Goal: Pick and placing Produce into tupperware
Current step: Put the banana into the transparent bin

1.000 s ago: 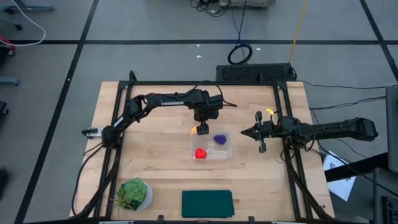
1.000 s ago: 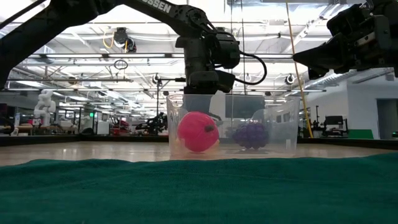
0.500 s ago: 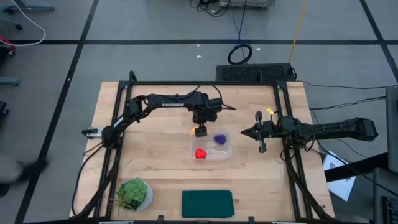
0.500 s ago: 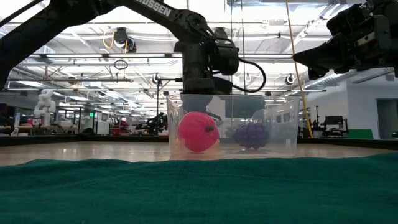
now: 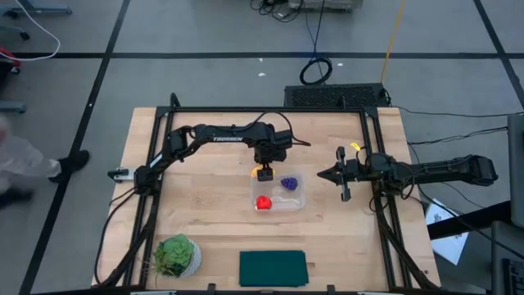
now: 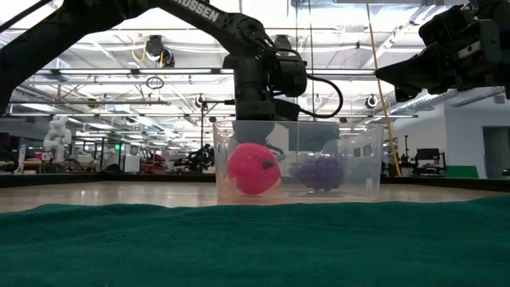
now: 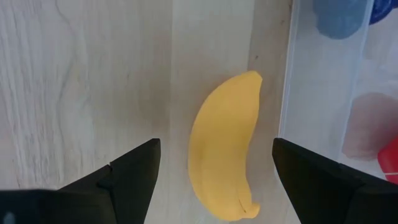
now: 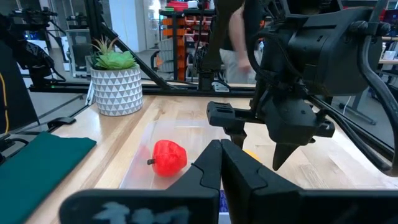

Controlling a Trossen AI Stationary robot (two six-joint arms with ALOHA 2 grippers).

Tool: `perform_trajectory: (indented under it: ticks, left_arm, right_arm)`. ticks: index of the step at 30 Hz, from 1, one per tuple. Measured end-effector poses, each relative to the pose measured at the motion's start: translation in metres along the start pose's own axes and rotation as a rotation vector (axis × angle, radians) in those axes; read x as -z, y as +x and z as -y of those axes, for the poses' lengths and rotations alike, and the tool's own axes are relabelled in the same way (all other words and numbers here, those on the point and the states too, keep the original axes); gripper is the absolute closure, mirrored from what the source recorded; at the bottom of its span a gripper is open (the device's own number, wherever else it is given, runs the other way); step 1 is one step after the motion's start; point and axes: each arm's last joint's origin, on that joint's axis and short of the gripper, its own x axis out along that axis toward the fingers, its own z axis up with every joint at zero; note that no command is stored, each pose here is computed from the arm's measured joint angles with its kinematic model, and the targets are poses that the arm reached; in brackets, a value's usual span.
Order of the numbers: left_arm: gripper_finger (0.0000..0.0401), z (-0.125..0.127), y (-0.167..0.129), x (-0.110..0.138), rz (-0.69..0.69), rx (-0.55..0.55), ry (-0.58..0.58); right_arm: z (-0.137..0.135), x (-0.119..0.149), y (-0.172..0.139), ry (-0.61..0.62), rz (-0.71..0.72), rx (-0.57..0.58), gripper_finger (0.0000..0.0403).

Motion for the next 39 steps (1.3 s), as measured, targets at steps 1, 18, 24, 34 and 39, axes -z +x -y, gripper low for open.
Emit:
perform_trajectory:
  ticks: [1, 18, 24, 34, 39]
  left_arm:
    - [0.0089, 0.0, 0.0, 0.0, 0.0, 0.0, 0.0]
    - [0.0089, -0.0002, 0.0001, -0.0004, 0.003, -0.007, 0.036]
    - [0.0089, -0.0002, 0.0001, -0.0004, 0.002, -0.018, 0.037]
    - [0.0089, 0.0009, 0.0006, -0.0035, 0.021, -0.071, 0.059]
    - [0.0089, 0.0011, 0.0009, -0.0035, 0.02, -0.072, 0.059]
  right_arm:
    - [0.0, 0.0, 0.0, 0.0, 0.0, 0.0, 0.0403]
    - [0.0, 0.0, 0.0, 0.0, 0.0, 0.0, 0.0403]
    - [0.0, 0.0, 0.0, 0.0, 0.0, 0.0, 0.0403]
    - [0.0, 0.0002, 0.0, 0.0, -0.001, 0.0, 0.0403]
    - [0.0, 0.0001, 0.0, 0.0, 0.0, 0.0, 0.0403]
